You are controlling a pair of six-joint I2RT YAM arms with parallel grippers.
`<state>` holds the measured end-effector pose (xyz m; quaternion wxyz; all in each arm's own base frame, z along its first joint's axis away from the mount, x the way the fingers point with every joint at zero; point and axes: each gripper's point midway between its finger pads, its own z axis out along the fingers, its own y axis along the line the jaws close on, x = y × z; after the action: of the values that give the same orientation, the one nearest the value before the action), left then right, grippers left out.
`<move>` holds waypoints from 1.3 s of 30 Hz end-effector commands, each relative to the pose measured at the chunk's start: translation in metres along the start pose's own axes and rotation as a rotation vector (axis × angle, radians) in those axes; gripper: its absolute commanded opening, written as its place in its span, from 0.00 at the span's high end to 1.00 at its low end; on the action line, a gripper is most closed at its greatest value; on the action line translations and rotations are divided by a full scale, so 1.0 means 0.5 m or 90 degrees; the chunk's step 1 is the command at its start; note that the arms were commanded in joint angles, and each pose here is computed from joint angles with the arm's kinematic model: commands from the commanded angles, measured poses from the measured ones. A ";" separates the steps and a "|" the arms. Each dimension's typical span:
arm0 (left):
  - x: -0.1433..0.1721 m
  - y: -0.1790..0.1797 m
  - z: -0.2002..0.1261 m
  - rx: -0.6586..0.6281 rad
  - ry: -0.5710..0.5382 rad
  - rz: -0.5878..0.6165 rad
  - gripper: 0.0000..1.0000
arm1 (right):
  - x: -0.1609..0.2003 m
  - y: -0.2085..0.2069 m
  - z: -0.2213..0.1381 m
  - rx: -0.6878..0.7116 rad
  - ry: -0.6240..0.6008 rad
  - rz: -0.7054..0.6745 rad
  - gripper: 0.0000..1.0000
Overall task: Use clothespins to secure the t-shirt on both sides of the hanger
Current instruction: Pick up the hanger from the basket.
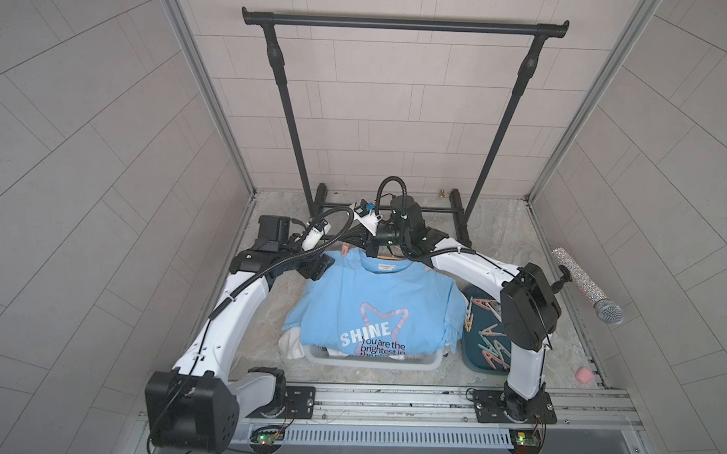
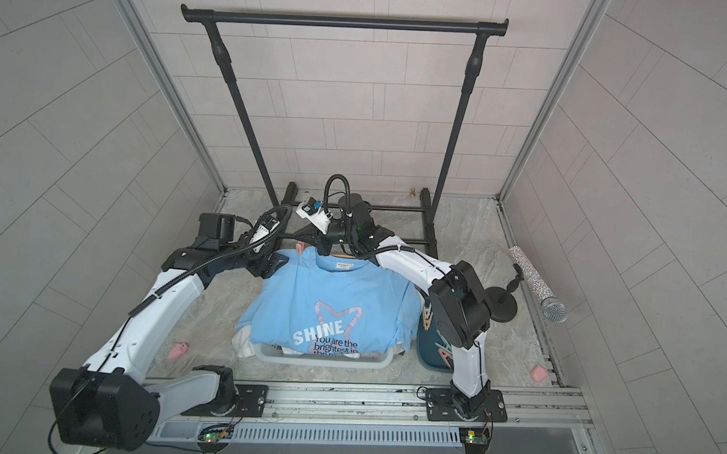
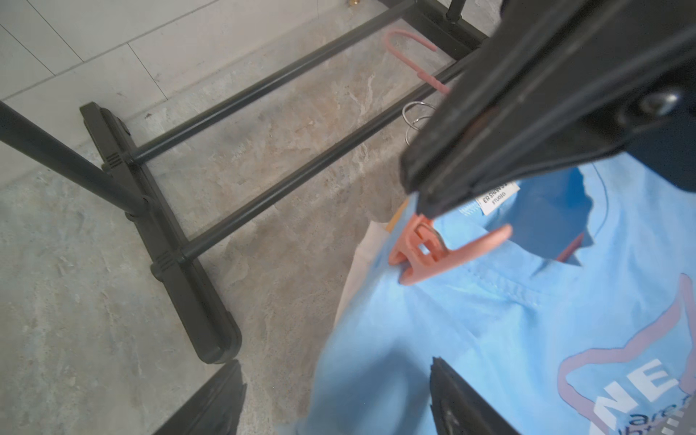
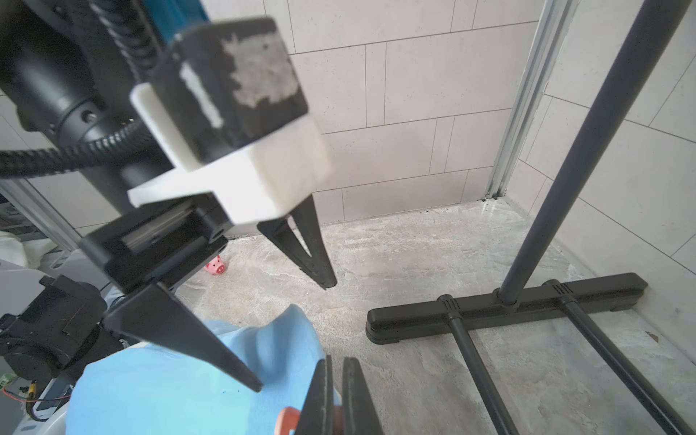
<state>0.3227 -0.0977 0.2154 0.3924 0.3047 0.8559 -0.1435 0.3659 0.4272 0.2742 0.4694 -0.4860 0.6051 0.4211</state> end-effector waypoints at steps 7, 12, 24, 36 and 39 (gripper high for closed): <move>-0.011 -0.029 0.014 0.102 -0.009 -0.021 0.35 | -0.075 0.025 -0.040 -0.007 -0.045 -0.074 1.00; -0.014 -0.063 0.004 0.151 -0.040 0.005 0.58 | -0.081 0.028 -0.041 -0.012 -0.047 -0.081 1.00; -0.026 -0.068 -0.009 0.128 -0.101 0.013 1.00 | -0.075 0.041 -0.039 -0.037 -0.035 -0.081 1.00; -0.038 -0.052 -0.017 0.080 -0.130 0.050 1.00 | -0.065 0.058 -0.065 -0.051 0.004 -0.105 0.58; -0.044 -0.073 -0.026 0.109 -0.151 0.068 1.00 | -0.080 0.058 -0.079 -0.029 0.000 -0.136 0.49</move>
<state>0.2975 -0.1277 0.2256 0.4314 0.3457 0.7959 -0.2471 0.3417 0.4127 0.2908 0.4653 -0.5422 0.5692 0.4068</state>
